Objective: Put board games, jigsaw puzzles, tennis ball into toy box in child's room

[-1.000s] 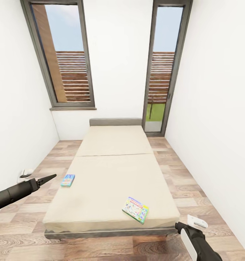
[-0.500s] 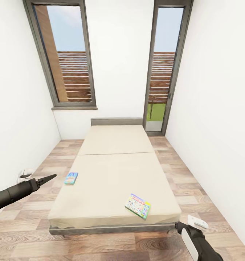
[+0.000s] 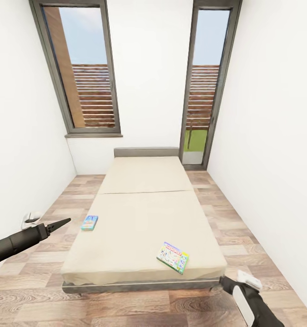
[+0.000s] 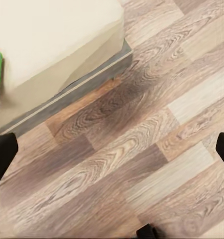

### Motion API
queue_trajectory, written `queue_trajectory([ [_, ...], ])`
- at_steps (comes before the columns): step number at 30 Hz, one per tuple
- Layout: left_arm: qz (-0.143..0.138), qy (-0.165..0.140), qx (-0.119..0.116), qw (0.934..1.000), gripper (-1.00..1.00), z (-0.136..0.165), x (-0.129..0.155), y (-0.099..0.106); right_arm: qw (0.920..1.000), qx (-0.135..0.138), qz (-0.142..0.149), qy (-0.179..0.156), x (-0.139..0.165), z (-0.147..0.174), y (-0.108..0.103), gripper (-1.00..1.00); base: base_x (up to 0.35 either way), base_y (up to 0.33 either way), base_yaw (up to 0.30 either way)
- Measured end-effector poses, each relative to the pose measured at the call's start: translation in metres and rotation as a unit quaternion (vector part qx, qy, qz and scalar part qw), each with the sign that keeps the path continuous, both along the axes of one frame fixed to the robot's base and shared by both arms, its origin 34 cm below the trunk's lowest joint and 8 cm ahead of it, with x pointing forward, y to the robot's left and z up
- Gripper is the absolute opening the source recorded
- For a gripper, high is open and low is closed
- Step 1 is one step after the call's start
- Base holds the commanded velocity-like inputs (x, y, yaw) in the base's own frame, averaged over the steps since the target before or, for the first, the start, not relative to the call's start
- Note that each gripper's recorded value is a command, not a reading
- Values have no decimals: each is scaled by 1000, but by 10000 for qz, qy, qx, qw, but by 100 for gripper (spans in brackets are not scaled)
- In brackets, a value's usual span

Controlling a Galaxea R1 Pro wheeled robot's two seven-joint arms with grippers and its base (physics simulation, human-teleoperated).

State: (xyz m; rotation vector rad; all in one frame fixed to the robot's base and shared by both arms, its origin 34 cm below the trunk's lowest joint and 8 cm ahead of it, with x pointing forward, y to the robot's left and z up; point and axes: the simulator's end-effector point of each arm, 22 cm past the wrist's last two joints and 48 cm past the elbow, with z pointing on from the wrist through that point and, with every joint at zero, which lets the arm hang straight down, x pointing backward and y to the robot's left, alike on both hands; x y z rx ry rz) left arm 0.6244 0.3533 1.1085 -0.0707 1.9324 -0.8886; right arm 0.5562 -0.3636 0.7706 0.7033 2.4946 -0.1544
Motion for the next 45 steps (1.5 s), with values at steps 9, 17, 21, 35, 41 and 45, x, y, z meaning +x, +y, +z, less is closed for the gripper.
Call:
queue_trajectory([
  [9, 0, 1, 0, 10000, 100, 0, 0, 0, 9871, 1488, -51, -586, -1, -10, 2, 100, 0, 0, 0],
  [17, -11, -8, -10, 10000, 100, 0, 0, 0, 9689, 2216, -590, -933, -7, -14, 2, 100, 0, 0, 0],
  [21, -16, -8, -17, 10000, 100, 1, 0, -1, 9662, 2288, -669, -979, -8, -14, 2, 100, 0, 0, 0],
  [35, -325, -126, -276, 9990, 100, 12, -7, -13, 9275, 3125, -1152, -1699, 15, 9, 13, 100, 0, 0, 0],
  [41, -469, -138, -447, 9978, 100, 18, -12, -18, 9145, 3427, -1151, -1818, 15, 10, 27, 100, 0, 0, 0],
  [45, -465, -81, -516, 9976, 100, 18, -13, -17, 9135, 3494, -1116, -1758, 14, 6, 40, 100, 0, 0, 0],
])
